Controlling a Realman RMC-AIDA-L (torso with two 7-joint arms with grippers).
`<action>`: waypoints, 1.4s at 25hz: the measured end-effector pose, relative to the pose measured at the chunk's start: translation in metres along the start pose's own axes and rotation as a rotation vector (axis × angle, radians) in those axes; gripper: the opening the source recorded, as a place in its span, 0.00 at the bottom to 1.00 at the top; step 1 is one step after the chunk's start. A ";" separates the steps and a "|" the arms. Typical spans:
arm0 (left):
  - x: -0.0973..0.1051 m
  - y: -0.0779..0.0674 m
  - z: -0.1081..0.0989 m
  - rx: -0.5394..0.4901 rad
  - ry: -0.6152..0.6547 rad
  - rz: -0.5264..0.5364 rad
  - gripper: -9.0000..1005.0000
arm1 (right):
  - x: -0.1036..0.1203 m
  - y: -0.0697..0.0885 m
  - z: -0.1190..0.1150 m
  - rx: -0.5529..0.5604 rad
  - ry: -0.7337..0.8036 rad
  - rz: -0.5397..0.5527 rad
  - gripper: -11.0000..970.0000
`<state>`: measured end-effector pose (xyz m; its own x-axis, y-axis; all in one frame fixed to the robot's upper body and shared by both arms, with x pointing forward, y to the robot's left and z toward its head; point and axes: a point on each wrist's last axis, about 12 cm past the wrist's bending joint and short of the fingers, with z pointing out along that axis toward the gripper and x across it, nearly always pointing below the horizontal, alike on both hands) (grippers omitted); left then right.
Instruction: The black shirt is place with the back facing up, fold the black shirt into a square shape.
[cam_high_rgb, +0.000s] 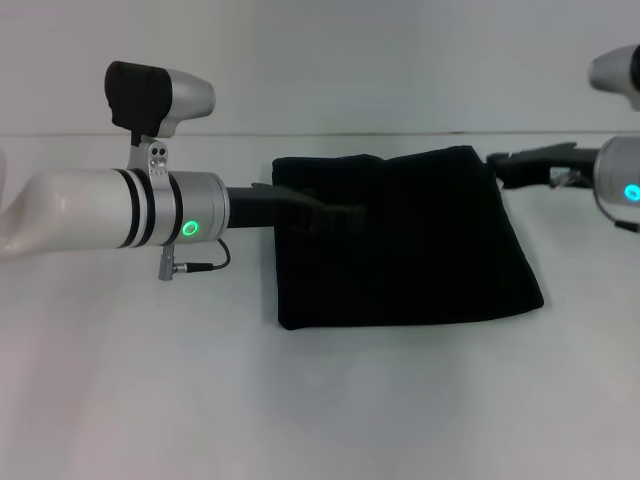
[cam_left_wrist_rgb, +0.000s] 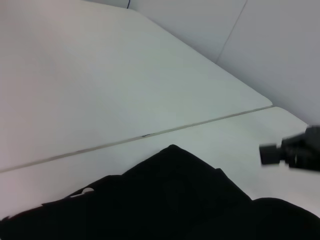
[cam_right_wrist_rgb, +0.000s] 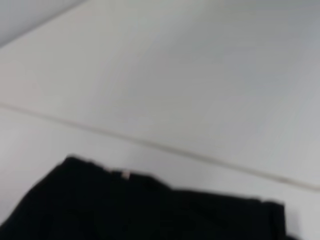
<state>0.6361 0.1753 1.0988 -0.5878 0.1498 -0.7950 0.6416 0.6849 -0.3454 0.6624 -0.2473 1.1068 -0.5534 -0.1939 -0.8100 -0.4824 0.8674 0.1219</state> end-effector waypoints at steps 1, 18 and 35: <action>-0.001 0.000 -0.001 0.004 0.000 0.004 0.90 | -0.003 -0.002 -0.003 0.002 -0.018 0.006 0.03; -0.003 -0.001 -0.055 0.117 -0.124 0.361 0.90 | 0.006 0.017 -0.055 -0.481 -0.149 -0.156 0.41; -0.002 0.005 -0.087 0.185 -0.232 0.393 0.90 | 0.012 0.006 -0.084 -0.478 -0.105 -0.218 0.91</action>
<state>0.5970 0.2405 1.1418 -0.1718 0.1945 -0.9657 0.8820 0.4670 -0.0629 0.5955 -0.2829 1.1464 -0.3465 -0.2783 -0.8958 -0.8478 0.5017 0.1720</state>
